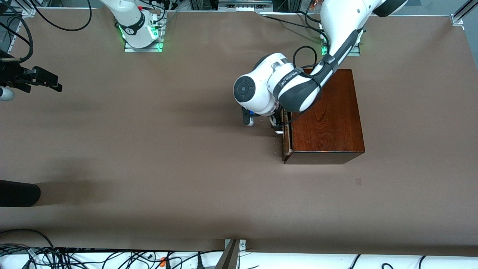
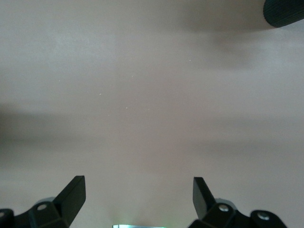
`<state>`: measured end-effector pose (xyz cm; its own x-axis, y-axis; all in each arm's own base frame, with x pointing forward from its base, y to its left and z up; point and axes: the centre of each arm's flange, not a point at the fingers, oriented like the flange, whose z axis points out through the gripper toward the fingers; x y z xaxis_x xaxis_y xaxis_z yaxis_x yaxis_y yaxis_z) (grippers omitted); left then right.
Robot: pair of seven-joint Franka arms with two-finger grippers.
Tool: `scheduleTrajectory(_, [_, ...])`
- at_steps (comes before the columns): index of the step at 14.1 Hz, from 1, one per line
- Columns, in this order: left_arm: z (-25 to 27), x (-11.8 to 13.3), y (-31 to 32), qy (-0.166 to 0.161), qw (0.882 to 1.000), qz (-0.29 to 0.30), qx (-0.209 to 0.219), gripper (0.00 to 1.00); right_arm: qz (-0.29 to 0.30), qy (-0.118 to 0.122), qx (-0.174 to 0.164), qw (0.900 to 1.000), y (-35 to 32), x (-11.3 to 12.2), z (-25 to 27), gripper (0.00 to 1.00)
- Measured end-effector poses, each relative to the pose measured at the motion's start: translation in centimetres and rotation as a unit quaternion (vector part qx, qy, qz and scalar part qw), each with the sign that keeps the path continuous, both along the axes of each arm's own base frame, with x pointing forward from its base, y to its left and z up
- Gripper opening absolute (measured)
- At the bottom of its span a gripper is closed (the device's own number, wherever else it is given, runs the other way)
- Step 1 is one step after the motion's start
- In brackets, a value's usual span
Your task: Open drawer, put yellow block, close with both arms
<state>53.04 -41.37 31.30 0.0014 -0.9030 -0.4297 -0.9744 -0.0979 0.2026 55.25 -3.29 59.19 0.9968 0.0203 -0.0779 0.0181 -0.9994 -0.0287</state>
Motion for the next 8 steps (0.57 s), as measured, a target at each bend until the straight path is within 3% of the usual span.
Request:
scheduleTrajectory(5, [0.0,0.4,0.9,0.002,1.0,0.014,0.005,1.0,0.0,0.0,0.0,1.0,0.0,0.0,0.0,1.0])
scheduleTrajectory(8, [0.9,-0.3,-0.7,-0.046,0.995,0.091,0.018,1.0,0.0,0.0,0.0,1.0,0.0,0.0,0.0,1.0])
